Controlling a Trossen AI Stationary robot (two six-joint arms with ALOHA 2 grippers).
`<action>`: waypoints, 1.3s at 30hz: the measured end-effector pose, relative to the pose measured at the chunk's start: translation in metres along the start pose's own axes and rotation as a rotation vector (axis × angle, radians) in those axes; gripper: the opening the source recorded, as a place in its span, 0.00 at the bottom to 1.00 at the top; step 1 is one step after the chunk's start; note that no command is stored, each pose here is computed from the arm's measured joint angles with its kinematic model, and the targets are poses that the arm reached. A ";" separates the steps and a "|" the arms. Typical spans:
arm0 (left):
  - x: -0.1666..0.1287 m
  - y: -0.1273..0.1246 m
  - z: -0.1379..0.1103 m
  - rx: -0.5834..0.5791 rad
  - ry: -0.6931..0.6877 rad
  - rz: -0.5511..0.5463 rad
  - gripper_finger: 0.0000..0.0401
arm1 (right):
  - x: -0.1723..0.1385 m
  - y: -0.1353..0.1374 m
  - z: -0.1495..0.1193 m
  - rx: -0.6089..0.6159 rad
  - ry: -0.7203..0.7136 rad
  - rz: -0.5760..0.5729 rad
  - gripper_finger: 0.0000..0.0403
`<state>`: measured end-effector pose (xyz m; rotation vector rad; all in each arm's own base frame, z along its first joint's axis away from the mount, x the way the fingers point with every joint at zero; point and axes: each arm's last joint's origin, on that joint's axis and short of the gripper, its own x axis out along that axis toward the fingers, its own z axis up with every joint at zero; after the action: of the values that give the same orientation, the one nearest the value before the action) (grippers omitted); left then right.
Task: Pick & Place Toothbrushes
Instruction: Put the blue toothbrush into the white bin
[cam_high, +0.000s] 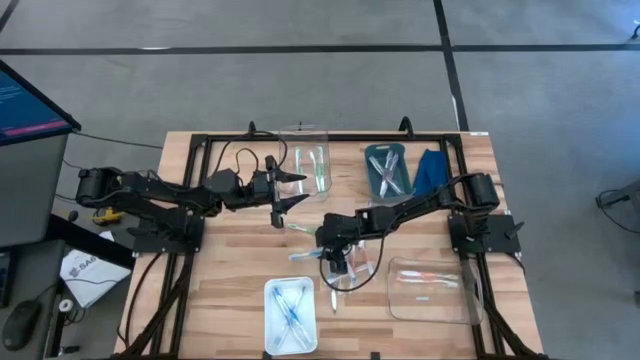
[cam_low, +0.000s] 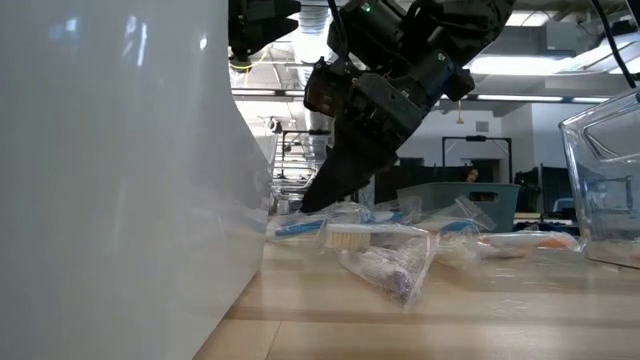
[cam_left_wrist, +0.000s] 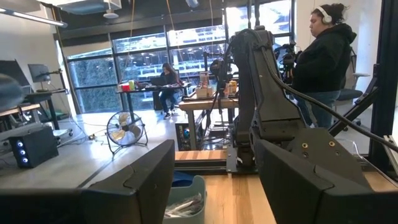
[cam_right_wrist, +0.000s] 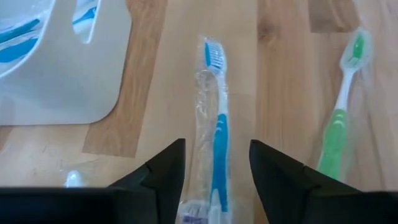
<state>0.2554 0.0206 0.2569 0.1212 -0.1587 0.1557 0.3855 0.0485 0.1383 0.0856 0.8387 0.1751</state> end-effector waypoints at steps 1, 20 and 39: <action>0.000 0.000 0.000 0.000 0.000 0.000 0.54 | 0.000 0.000 0.000 0.000 0.000 -0.001 0.44; 0.000 0.000 0.000 0.000 -0.005 0.001 0.54 | 0.009 0.004 -0.004 -0.037 -0.009 -0.016 0.49; 0.000 0.000 0.000 -0.004 -0.004 0.001 0.54 | 0.015 0.001 -0.008 -0.048 0.017 -0.023 0.39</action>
<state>0.2553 0.0206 0.2573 0.1179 -0.1631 0.1561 0.3893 0.0528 0.1227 0.0293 0.8513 0.1747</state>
